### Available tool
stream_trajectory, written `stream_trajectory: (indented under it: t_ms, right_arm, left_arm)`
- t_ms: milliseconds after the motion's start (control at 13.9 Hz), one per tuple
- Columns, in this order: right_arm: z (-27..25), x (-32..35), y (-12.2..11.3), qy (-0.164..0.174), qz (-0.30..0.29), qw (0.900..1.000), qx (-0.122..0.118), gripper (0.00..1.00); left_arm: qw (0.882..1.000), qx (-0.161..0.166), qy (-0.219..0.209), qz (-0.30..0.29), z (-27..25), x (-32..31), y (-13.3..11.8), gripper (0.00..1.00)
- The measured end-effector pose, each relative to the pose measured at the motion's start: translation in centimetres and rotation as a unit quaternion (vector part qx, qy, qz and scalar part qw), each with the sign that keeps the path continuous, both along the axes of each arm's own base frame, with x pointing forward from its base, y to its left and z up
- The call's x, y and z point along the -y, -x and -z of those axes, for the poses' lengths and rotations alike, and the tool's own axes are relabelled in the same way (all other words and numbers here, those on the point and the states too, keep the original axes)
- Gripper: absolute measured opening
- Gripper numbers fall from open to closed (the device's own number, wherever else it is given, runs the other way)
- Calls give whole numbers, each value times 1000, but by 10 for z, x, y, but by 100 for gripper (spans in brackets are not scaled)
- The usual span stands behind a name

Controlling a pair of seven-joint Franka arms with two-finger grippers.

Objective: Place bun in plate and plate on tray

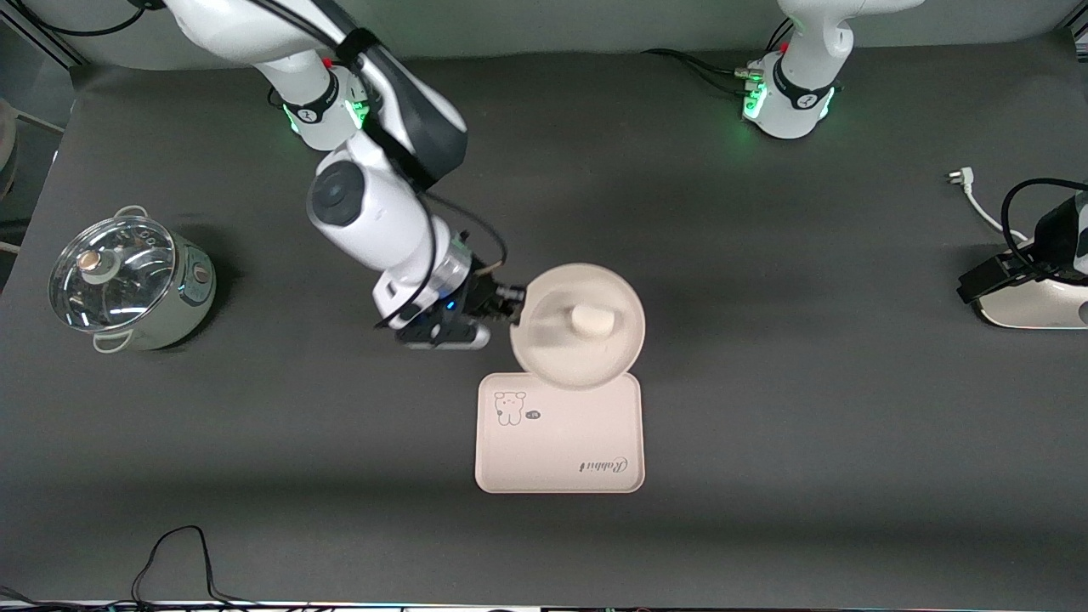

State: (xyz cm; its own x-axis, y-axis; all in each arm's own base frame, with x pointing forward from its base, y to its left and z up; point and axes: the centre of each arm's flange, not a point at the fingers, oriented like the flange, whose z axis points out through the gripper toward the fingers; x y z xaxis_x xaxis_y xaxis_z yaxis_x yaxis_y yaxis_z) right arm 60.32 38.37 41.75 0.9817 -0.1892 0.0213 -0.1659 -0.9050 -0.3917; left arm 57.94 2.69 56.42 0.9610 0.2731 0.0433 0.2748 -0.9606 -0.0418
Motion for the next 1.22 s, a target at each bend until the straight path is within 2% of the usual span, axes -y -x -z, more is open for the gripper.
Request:
stream_trajectory:
  t_ms: [144,360,576,648,864,1225]
  right_arm:
    - [34,4,-25,7,6,1000,-8,4]
    - [120,11,-59,19,24,999,-41,4]
    - [178,24,-81,21,42,997,-59,4]
    - [185,27,-86,20,46,997,-59,4]
    - [203,24,-91,9,56,998,-39,4]
    - [223,24,-95,6,62,997,-34,4]
  left_arm:
    - [1000,0,0,0,0,0,0,100]
    - [1000,1,0,0,0,0,0,100]
    - [1000,1,0,1,0,1,0,100]
    - [1000,0,0,1,0,1,0,100]
    - [1000,0,0,1,0,1,-1,100]
    - [1000,0,0,1,1,1,-1,100]
